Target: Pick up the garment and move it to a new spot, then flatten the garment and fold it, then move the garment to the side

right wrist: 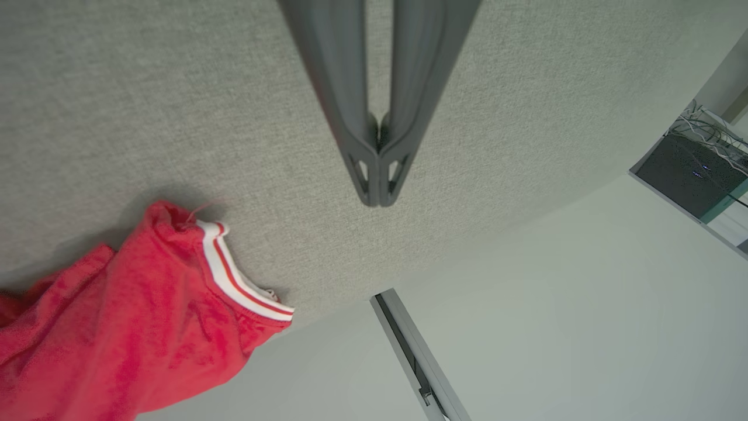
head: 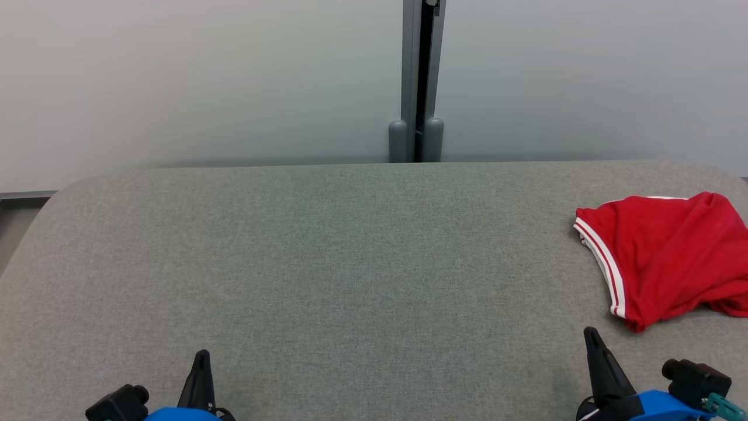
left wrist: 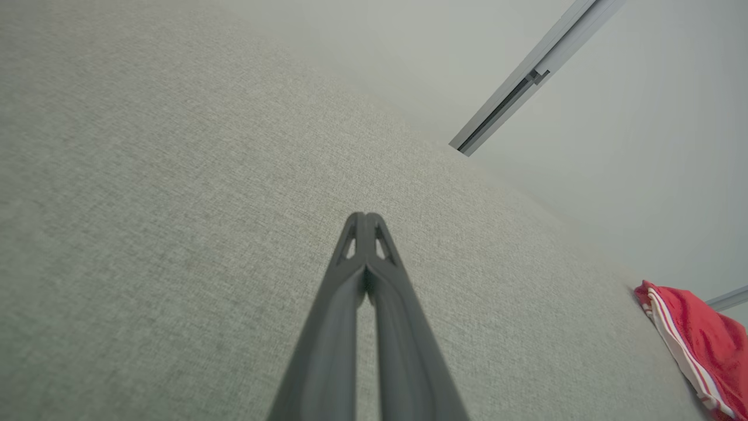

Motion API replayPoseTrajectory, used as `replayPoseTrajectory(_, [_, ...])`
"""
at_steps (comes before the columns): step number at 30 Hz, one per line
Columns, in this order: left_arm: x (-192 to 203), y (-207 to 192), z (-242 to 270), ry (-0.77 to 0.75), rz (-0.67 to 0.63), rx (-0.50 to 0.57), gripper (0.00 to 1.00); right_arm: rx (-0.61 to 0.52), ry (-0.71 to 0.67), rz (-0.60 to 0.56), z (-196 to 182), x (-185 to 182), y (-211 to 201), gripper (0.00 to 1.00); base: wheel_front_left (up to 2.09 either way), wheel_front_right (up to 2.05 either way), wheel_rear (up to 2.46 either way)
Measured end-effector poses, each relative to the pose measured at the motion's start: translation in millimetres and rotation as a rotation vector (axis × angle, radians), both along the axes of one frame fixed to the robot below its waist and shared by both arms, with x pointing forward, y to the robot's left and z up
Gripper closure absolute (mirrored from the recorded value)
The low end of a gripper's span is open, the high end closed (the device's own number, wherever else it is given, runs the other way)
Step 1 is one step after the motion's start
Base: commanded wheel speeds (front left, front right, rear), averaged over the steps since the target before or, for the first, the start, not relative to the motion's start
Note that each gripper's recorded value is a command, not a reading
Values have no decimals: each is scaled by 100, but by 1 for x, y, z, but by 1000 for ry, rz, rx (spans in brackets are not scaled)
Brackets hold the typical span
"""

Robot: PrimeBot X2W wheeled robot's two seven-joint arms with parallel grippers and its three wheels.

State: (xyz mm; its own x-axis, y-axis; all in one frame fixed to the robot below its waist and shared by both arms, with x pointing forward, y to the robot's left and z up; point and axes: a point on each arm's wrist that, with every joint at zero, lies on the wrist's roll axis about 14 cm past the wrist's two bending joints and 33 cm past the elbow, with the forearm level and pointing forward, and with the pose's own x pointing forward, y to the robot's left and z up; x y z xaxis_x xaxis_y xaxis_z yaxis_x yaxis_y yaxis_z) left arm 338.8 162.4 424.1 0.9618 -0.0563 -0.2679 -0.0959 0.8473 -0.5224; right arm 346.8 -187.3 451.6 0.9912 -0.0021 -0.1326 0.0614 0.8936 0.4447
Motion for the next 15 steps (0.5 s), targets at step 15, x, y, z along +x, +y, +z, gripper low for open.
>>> replayPoseTrajectory(15, [11,6,10,0,68,-205,100,226,-9,-57,8,8,-7,100,0,0,0])
